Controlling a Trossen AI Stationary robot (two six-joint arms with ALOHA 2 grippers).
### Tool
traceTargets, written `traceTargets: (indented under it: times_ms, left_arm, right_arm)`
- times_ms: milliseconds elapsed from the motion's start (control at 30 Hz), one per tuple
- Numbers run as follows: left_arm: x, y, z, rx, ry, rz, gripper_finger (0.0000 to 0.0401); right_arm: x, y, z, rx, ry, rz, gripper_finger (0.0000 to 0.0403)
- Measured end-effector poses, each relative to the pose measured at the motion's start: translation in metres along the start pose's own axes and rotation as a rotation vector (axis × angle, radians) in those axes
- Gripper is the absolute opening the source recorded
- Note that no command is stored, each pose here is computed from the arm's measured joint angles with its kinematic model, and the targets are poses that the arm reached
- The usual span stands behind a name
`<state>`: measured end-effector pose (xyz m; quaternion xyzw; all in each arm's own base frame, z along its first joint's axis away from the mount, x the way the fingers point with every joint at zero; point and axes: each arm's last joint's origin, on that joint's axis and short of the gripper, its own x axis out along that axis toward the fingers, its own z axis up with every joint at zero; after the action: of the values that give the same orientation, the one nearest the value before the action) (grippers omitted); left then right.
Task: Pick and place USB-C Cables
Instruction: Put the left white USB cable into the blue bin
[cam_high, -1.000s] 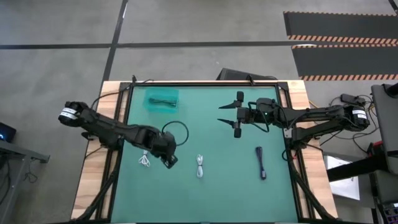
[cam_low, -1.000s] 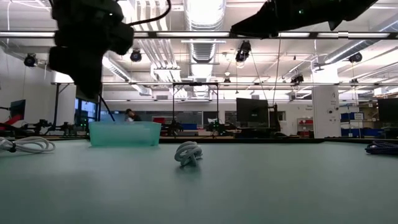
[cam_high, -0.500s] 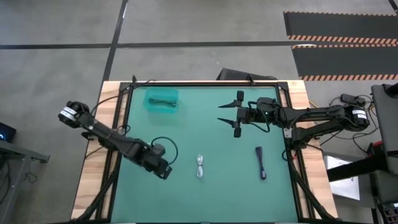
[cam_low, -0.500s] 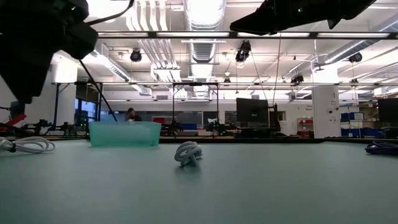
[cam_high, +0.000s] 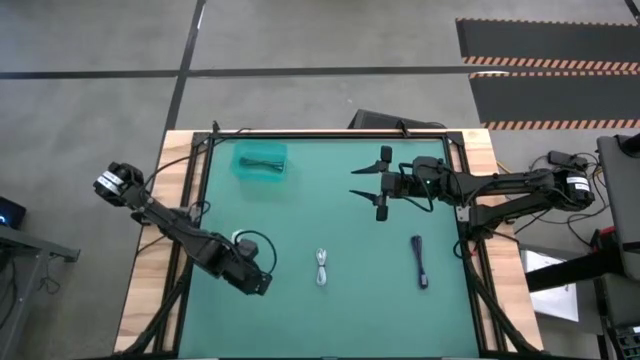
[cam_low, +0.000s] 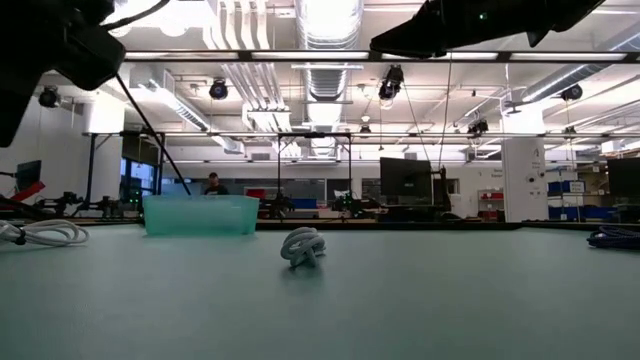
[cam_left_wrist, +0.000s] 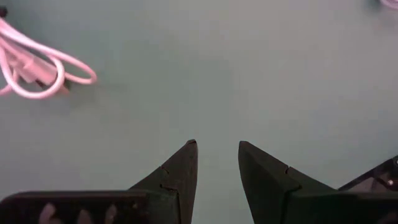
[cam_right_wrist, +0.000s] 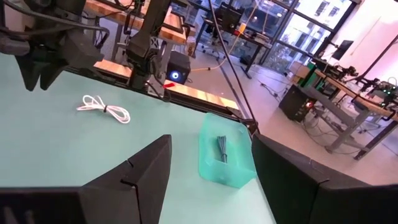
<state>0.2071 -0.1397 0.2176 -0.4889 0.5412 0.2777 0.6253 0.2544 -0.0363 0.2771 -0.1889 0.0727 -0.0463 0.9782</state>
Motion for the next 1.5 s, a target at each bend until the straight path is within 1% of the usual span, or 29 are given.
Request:
traceTargets:
  times_ms: [133,233,367,533,633,800,967,1200,1300,1500]
  left_arm:
    - [0.0,0.001,-0.003,-0.005,0.003,0.005,0.01]
    - [0.001,0.006,-0.002,-0.005,-0.012,0.046,0.01]
    - [0.0,0.015,0.0,-0.012,-0.04,0.138,0.01]
    - [-0.003,0.028,0.004,-0.078,-0.115,0.271,0.01]
    - [-0.005,0.033,0.007,-0.077,-0.156,0.327,0.01]
    - [-0.005,0.036,0.014,-0.072,-0.232,0.341,0.01]
    - [0.0,0.04,0.02,-0.045,-0.245,0.366,0.01]
    - [0.009,0.054,0.029,-0.04,-0.259,0.425,0.0103]
    - [0.013,0.059,0.031,-0.048,-0.259,0.412,0.012]
    - [0.02,0.07,0.034,-0.065,-0.26,0.395,0.0175]
  right_arm:
    - [0.0,0.0,0.0,0.0,0.002,0.001,0.0215]
    - [0.0,0.0,0.0,-0.001,0.002,0.001,0.0215]
    - [0.0,0.0,0.0,-0.002,0.002,0.001,0.0215]
    - [0.0,0.0,0.0,-0.004,0.002,0.001,0.0215]
    - [0.0,0.0,0.0,-0.005,0.002,0.001,0.0215]
    - [0.0,0.0,0.0,-0.011,0.002,0.001,0.0215]
    - [0.0,0.0,0.0,-0.011,0.002,0.001,0.0215]
    - [0.0,0.001,-0.001,-0.011,0.014,0.006,0.0215]
    - [0.0,0.001,-0.001,-0.011,0.014,0.006,0.0215]
    - [0.0,0.001,-0.001,-0.012,0.015,0.006,0.0215]
